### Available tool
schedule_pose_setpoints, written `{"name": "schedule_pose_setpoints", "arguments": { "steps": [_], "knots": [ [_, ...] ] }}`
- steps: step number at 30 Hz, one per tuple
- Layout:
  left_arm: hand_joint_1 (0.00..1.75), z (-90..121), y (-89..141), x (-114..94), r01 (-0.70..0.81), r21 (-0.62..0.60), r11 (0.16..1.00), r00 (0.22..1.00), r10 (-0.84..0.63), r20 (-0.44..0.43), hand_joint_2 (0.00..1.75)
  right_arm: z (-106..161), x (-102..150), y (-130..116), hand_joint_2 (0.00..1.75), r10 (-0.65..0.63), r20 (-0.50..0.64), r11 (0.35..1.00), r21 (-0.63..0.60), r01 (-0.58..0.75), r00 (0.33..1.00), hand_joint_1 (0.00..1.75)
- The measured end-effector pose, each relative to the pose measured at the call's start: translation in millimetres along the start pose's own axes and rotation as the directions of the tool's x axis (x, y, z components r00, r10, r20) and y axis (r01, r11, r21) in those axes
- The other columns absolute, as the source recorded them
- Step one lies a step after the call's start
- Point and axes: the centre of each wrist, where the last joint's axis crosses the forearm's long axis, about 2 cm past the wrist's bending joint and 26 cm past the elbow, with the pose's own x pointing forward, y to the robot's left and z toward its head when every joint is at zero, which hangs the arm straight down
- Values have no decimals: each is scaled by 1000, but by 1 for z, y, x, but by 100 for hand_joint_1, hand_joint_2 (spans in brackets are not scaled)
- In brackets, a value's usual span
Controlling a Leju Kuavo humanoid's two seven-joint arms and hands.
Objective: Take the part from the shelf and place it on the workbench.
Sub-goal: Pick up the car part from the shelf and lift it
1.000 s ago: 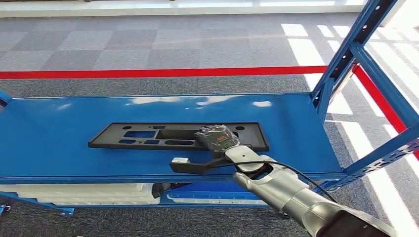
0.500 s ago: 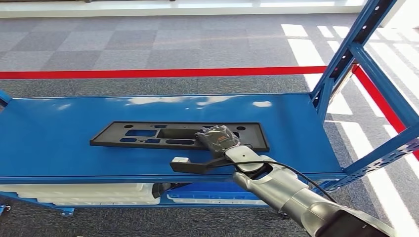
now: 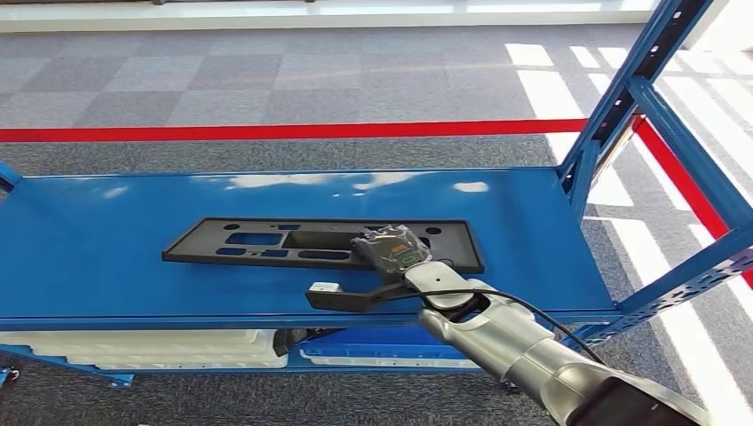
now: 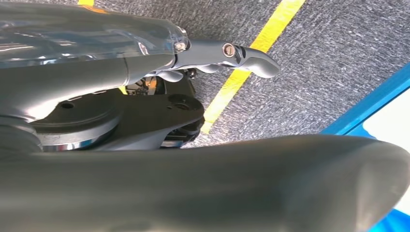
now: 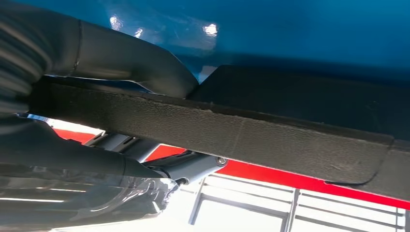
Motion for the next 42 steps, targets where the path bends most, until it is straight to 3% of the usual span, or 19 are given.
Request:
{"name": "schedule_pose_setpoints", "arguments": {
  "steps": [17, 20, 21, 23, 25, 26, 31, 42],
  "knots": [
    [0, 0, 0, 0, 0, 0, 1000, 1000, 0, 0, 0, 0, 0, 0, 175, -2, 1, 1000, -1, 2, 1000, 175],
    [0, 1, 1, -1, 30, -20, 999, 999, -29, 44, 0, 6, 0, -7, 175, -129, 86, 986, -90, 137, 988, 175],
    [0, 2, 1, -3, 48, -30, 998, 996, -46, 70, 0, 14, -2, -18, 175, -238, 157, 952, -160, 262, 959, 175],
    [0, 3, 3, -6, 75, -45, 996, 992, -70, 106, 0, 33, -12, -58, 175, -450, 319, 790, -292, 539, 834, 175],
    [0, 4, 4, -7, 86, -50, 995, 991, -80, 111, 0, 51, -29, -99, 175, -543, 440, 618, -367, 695, 715, 175],
    [0, 4, 4, -7, 88, -51, 995, 990, -82, 111, 0, 58, -37, -112, 175, -540, 469, 574, -403, 713, 699, 175],
    [0, 4, 3, -7, 98, -58, 993, 990, -91, 111, 0, 88, -52, -128, 175, -429, 464, 542, -554, 632, 775, 175],
    [0, 3, 2, -6, 103, -59, 993, 989, -96, 111, 0, 104, -59, -134, 175, -401, 457, 498, -618, 608, 793, 175]
  ]
}}
